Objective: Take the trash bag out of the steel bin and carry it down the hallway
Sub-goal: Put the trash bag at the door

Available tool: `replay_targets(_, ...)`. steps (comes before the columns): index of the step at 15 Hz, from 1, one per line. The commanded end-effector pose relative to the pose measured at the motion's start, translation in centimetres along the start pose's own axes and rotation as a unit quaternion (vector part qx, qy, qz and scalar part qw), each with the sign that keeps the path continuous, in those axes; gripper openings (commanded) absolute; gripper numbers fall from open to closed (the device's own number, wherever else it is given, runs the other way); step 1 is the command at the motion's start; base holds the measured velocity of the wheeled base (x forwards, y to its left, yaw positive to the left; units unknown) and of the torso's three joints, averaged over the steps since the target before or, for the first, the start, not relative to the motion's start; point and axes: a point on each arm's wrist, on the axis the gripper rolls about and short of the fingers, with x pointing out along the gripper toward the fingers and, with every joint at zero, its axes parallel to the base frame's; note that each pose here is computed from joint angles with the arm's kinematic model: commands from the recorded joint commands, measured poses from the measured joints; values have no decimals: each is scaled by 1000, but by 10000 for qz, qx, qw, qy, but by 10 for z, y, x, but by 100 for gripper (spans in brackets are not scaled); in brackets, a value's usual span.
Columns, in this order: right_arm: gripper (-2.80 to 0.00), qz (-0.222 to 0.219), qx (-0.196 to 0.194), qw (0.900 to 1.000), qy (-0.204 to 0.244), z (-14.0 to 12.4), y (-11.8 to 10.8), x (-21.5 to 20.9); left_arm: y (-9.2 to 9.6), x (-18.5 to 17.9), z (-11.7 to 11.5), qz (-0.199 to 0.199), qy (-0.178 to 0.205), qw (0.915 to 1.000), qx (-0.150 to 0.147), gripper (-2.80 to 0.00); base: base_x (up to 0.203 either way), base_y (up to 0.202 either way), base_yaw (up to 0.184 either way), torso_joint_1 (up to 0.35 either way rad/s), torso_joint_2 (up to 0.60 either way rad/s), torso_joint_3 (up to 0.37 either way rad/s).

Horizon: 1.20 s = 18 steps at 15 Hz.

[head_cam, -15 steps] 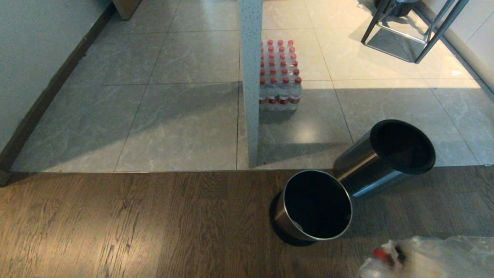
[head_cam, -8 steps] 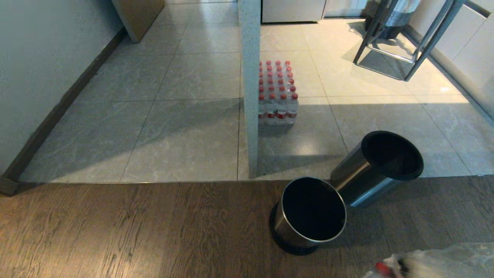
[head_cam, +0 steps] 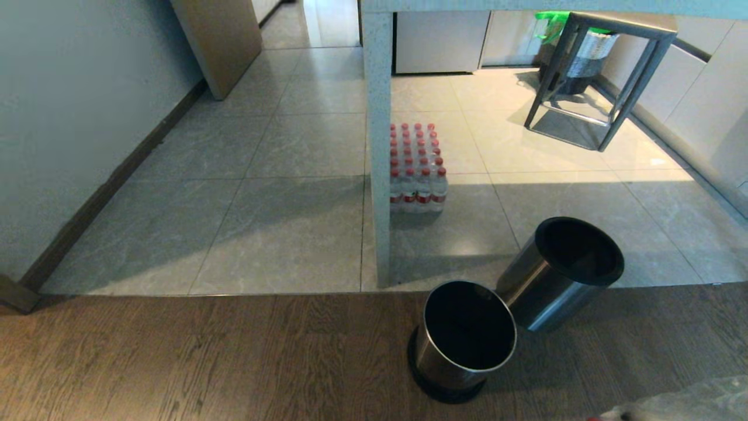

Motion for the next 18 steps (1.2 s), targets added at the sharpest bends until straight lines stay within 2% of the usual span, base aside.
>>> replay_targets(1, -280, 5, -2, 10000, 10, 0, 0, 0, 0, 0, 0, 0, 1, 10000, 0, -280, 0, 0, 0, 0, 0, 200)
replay_targets(18, -280, 5, -2, 10000, 10, 0, 0, 0, 0, 0, 0, 0, 2, 10000, 0, -280, 0, 0, 0, 2, 1, 202)
